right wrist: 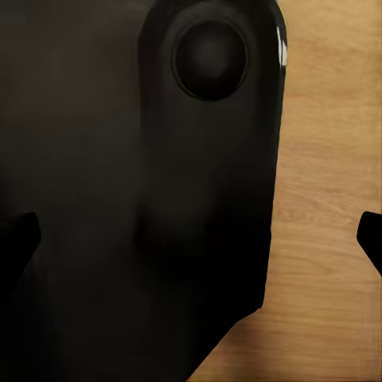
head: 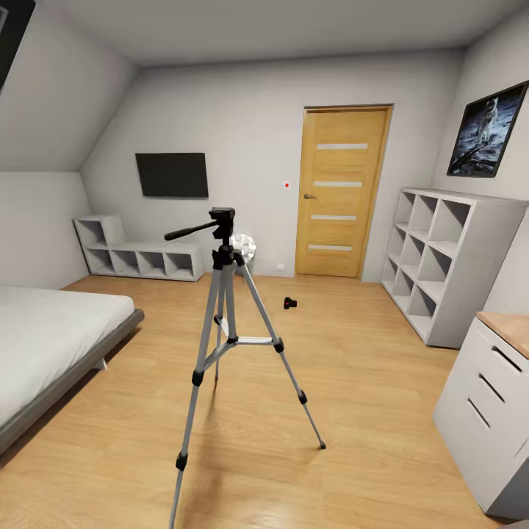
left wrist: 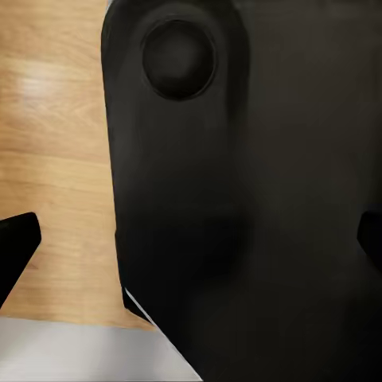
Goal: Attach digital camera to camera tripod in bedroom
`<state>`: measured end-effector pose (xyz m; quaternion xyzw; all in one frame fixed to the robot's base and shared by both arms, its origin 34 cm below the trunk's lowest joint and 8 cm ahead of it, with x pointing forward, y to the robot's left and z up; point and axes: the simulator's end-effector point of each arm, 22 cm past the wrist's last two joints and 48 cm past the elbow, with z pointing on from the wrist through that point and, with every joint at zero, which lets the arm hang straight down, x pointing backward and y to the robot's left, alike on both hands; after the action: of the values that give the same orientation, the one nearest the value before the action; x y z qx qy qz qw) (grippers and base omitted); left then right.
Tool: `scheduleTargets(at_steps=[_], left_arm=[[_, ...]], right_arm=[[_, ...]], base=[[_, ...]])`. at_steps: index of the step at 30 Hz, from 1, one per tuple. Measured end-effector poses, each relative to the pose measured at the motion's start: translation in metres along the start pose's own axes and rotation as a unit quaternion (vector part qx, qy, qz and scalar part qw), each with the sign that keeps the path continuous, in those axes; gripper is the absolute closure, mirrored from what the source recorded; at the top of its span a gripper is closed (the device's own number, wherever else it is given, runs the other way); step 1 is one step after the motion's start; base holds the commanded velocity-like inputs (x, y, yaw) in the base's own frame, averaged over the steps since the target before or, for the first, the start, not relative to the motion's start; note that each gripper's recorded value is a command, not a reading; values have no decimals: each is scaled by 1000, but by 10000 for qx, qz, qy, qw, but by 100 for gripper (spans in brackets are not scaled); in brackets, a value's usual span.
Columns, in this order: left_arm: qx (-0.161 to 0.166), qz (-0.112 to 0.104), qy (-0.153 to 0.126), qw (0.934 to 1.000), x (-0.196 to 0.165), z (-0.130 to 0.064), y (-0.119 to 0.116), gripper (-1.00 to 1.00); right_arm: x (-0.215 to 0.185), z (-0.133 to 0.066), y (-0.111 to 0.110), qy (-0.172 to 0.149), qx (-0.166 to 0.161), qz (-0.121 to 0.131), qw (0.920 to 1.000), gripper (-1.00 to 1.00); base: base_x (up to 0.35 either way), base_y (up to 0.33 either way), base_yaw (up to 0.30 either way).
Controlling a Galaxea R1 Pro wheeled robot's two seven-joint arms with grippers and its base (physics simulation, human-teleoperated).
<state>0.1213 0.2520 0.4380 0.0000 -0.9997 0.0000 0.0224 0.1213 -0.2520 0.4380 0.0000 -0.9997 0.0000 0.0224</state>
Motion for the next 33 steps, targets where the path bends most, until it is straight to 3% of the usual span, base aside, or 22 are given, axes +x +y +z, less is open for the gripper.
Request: scheduleTargets(at_steps=[5,11,33], left_arm=[[43,-195,-254,9995,-18,0,-6,-100],[44,-207,-220,9995,-17,0,-6,-100],[46,-231,-227,9995,-17,0,-6,-100]], right_arm=[[-22,0,-6,-230,81,-257,9994,-100],[-7,0,-8,-111,82,-126,9998,-100],[-5,0,-10,-87,87,-98,9999,-100]], base=[[0,0,0],[0,0,0],[0,0,0]])
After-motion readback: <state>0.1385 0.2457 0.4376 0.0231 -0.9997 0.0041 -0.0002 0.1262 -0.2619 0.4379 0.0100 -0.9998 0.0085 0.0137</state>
